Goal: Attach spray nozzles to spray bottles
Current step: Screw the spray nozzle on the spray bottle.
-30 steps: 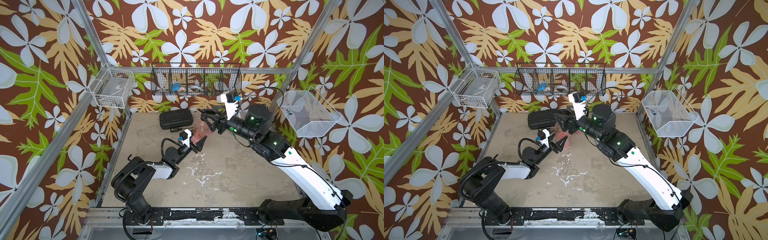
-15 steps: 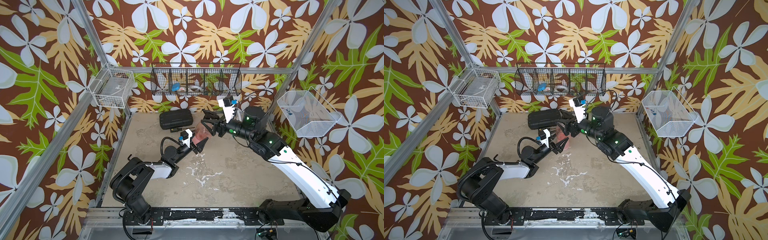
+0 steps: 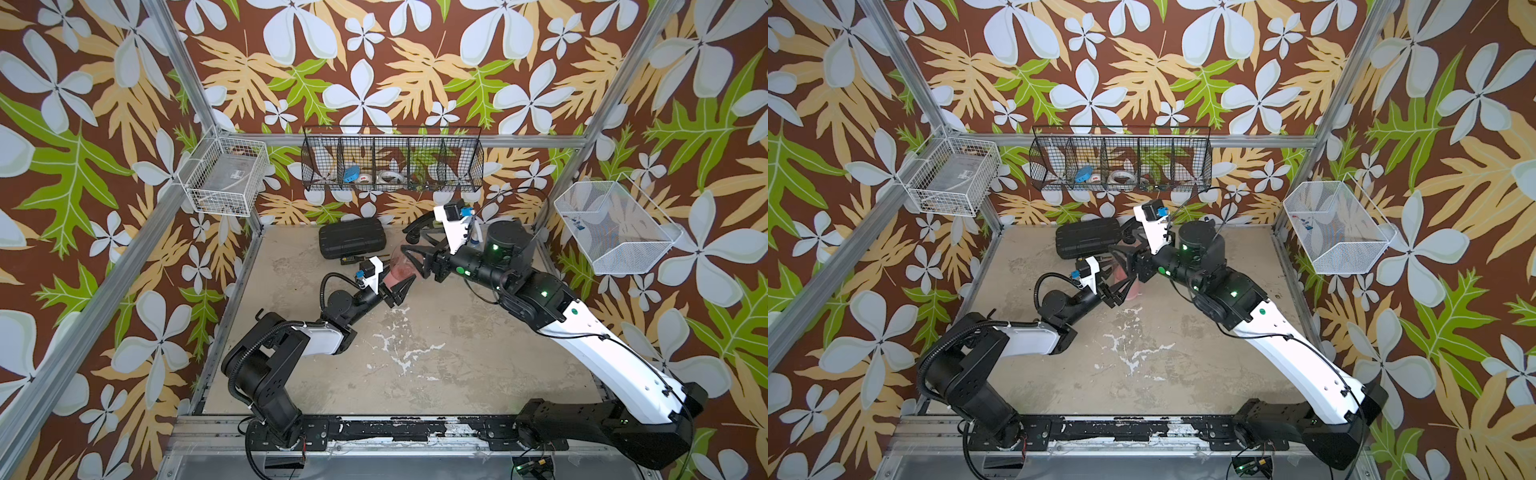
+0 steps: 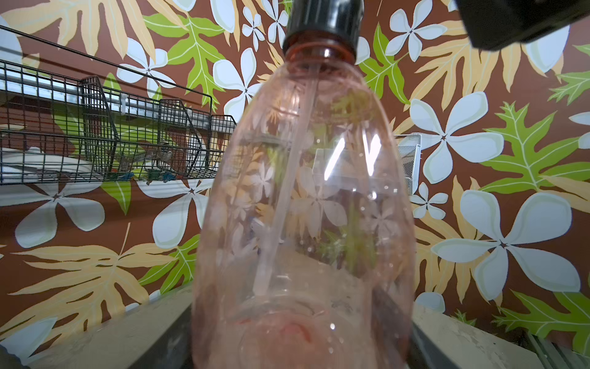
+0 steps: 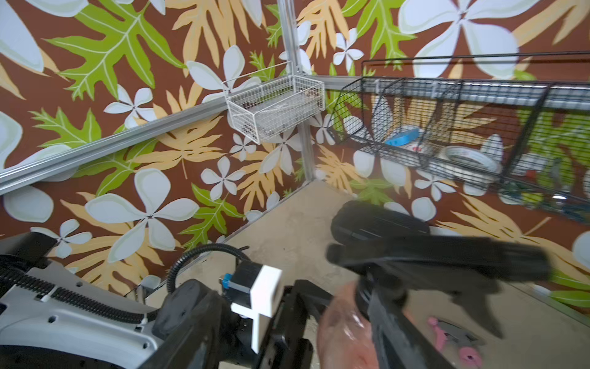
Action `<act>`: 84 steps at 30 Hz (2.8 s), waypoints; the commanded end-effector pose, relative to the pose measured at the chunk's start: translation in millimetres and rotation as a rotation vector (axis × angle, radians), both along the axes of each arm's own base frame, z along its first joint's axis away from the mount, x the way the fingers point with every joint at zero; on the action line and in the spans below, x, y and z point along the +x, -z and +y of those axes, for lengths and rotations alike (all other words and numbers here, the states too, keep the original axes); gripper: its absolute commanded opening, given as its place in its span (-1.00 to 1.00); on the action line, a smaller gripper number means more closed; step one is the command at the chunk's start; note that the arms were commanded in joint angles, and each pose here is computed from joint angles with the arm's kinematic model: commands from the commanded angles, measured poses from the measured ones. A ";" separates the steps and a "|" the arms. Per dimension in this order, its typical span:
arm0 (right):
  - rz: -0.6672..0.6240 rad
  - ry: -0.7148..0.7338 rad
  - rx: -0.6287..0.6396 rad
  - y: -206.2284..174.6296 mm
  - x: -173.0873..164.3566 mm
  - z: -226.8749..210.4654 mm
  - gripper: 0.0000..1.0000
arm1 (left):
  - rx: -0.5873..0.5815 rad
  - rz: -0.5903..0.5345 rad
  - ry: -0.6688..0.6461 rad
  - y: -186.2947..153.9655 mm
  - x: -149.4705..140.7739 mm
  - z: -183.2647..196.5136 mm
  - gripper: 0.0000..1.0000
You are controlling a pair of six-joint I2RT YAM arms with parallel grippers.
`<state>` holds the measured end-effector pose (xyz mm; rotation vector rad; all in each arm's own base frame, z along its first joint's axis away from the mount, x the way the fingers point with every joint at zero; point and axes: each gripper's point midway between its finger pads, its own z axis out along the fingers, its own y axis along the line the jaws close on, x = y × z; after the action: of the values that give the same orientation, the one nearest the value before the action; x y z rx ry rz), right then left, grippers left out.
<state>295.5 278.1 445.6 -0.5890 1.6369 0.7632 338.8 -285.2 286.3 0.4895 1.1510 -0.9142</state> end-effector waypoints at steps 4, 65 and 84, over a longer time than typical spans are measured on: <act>-0.004 -0.012 0.051 0.8 6.3 -21.7 0.04 | -0.132 -0.048 0.093 -24.0 -17.7 13.1 0.15; 0.034 -0.082 -0.004 28.8 39.6 40.8 -0.81 | -0.166 -0.016 0.051 -43.9 -13.9 8.9 0.01; 0.090 0.397 -0.251 80.1 88.6 12.5 -1.00 | -0.061 -0.008 -0.130 -64.9 12.1 15.3 0.01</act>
<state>380.8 309.7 409.2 -0.4472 1.6947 0.4722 355.1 -281.5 308.2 0.4098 1.2918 -0.8774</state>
